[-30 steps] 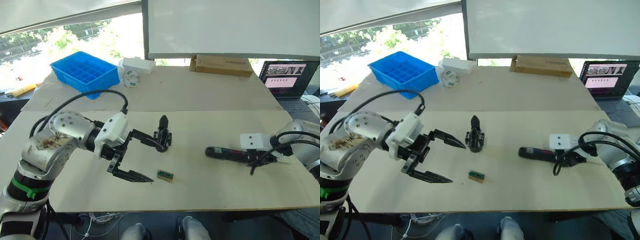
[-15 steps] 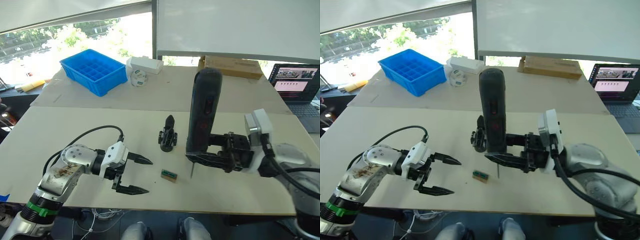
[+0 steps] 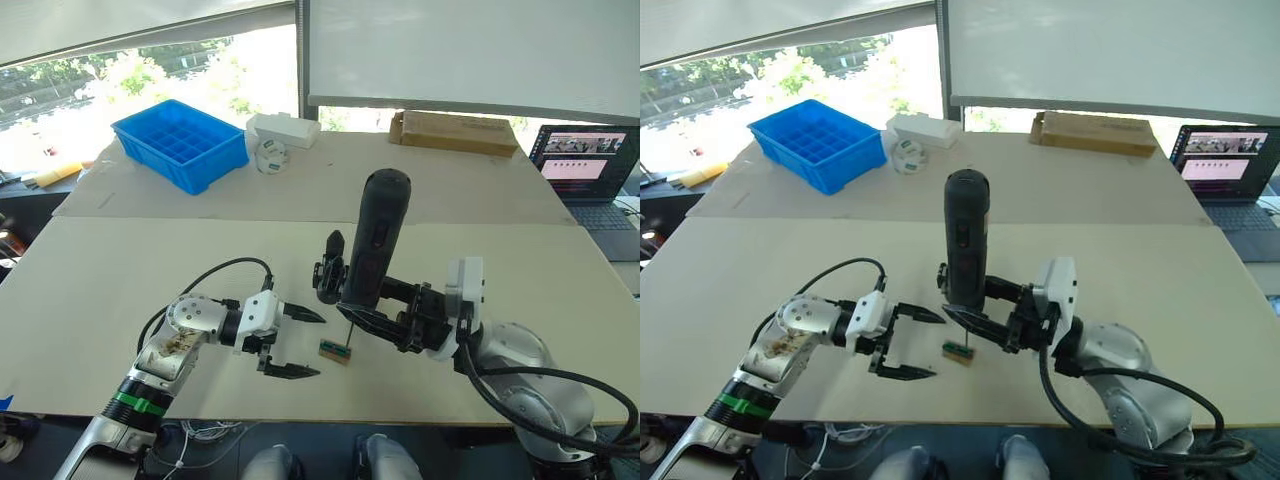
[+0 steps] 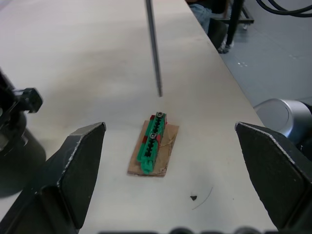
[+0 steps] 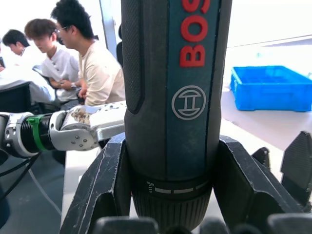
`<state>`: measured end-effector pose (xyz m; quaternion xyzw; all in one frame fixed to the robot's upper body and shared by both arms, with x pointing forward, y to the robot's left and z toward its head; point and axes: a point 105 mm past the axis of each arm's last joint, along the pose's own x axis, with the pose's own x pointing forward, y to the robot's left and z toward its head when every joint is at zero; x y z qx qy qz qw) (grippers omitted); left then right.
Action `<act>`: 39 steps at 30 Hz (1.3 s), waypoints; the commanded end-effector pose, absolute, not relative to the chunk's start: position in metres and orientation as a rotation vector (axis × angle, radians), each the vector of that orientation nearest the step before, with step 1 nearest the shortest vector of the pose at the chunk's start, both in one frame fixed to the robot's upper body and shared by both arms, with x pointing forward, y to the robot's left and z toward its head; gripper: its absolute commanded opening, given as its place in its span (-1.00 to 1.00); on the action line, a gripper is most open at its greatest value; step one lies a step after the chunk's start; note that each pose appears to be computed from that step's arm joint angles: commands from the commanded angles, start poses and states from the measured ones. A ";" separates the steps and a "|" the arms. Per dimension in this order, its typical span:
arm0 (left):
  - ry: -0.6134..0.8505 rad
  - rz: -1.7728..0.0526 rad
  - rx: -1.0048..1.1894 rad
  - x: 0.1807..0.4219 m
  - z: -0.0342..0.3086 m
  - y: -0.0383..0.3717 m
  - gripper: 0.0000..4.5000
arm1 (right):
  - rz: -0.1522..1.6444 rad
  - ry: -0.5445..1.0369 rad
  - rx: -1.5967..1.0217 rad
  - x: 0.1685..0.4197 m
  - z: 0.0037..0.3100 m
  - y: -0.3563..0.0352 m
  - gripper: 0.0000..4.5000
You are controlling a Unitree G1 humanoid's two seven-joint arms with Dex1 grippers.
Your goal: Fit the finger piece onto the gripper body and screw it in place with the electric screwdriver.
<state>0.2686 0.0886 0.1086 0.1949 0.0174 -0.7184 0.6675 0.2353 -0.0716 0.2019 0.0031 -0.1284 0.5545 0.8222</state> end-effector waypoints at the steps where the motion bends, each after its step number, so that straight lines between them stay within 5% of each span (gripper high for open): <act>1: 0.013 -1.628 0.450 0.274 0.111 0.083 1.00 | 1.201 -0.360 -0.015 0.226 0.213 -0.068 -0.14; 39: 0.056 -1.609 0.460 0.284 0.087 0.072 1.00 | 1.188 -0.321 -0.048 0.230 0.201 -0.071 -0.14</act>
